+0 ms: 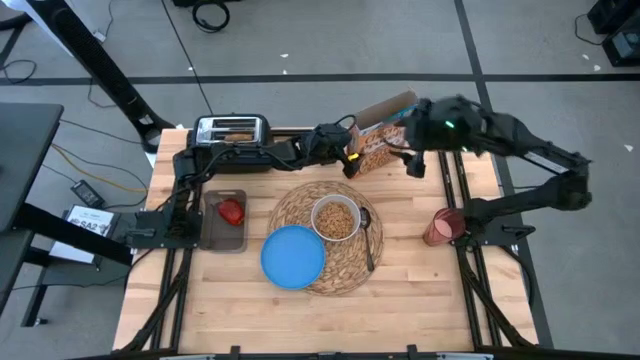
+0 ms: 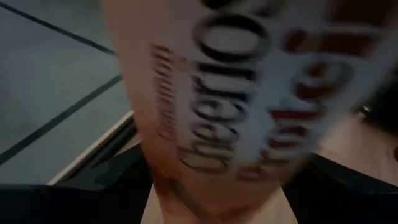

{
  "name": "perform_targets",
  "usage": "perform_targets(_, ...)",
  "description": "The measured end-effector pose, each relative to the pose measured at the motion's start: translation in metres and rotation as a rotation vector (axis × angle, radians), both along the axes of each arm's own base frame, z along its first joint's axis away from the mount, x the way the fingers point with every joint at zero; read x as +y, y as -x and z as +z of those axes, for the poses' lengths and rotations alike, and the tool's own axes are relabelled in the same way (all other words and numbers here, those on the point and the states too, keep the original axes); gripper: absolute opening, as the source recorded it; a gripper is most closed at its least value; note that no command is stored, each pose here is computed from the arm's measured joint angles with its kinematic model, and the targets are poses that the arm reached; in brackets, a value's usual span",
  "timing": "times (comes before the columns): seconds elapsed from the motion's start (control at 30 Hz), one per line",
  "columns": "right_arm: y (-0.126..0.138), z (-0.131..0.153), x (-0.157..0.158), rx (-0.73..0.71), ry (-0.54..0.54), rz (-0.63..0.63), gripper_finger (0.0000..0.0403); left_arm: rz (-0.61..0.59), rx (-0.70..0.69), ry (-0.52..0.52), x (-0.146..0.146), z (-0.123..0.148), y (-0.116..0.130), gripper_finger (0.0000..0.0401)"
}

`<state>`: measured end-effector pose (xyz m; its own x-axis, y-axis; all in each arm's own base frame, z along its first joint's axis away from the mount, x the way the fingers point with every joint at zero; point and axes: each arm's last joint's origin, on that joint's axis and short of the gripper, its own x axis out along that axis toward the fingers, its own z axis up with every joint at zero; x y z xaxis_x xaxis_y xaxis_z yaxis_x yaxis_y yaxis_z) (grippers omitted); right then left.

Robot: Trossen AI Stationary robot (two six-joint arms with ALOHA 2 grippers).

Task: Arrange a breakfast setting
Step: Pour the cereal from the yellow cereal box into the white bowl

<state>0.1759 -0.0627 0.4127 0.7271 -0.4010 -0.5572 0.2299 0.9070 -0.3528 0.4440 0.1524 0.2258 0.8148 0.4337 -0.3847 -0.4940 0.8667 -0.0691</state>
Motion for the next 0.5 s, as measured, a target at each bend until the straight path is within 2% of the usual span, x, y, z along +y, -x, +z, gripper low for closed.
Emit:
perform_targets(0.13,-0.019,-0.002,-0.032,0.209,0.021,0.042,0.0323,-0.015,-0.004,-0.007,-0.006,0.008,0.001,0.0316)
perform_targets(0.27,-0.038,0.006,-0.061,0.307,0.085,0.096,0.0296,-0.010,-0.005,-0.003,-0.006,0.009,0.002,0.0316)
perform_targets(0.5,-0.051,-0.007,-0.095,0.595,-0.039,0.182,0.0219,-0.003,0.006,0.005,-0.006,0.008,0.002,0.0316)
